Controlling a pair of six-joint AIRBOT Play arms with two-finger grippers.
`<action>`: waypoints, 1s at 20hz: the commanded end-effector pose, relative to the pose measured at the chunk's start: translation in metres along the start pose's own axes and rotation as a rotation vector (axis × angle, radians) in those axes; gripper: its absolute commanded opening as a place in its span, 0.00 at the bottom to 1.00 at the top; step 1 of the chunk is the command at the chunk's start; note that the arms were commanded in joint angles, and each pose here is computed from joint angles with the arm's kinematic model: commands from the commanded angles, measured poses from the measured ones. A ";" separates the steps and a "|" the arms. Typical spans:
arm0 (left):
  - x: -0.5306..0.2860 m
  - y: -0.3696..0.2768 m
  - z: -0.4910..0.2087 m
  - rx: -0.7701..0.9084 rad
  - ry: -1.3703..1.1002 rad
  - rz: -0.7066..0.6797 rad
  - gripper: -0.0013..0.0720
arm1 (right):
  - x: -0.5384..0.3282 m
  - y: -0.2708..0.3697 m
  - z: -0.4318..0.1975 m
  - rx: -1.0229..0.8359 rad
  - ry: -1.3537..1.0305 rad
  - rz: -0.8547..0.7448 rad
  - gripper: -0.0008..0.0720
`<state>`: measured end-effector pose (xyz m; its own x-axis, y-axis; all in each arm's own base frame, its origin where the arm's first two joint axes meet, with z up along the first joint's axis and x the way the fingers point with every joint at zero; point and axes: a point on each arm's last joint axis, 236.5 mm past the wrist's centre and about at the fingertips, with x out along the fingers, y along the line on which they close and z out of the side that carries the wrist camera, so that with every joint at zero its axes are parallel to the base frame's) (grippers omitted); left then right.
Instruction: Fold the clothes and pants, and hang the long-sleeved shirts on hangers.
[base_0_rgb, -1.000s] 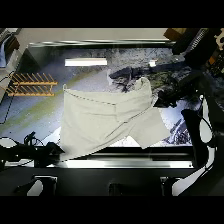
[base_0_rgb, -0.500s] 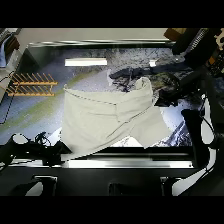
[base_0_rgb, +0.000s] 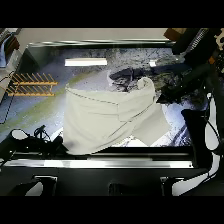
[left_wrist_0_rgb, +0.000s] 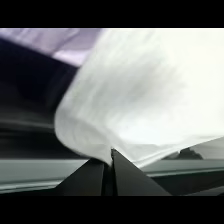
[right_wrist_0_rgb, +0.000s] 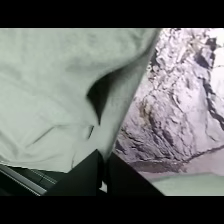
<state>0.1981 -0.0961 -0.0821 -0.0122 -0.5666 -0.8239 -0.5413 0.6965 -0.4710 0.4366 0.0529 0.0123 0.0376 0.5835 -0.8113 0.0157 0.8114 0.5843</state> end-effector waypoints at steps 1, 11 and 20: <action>-0.049 -0.051 0.052 0.128 -0.199 -0.062 0.04 | -0.045 0.066 0.005 -0.064 -0.140 0.126 0.08; -0.545 -0.262 -0.018 0.691 -1.521 -0.192 0.04 | -0.396 0.346 -0.132 -0.637 -1.273 0.199 0.08; -0.574 -0.202 -0.098 0.492 -1.705 -0.141 0.04 | -0.471 0.380 -0.242 -0.571 -1.593 0.302 0.08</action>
<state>0.2457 0.0358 0.5254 0.9907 0.1349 0.0196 -0.1213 0.9383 -0.3239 0.1948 0.1015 0.5993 0.8577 0.4224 0.2932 -0.5028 0.8082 0.3065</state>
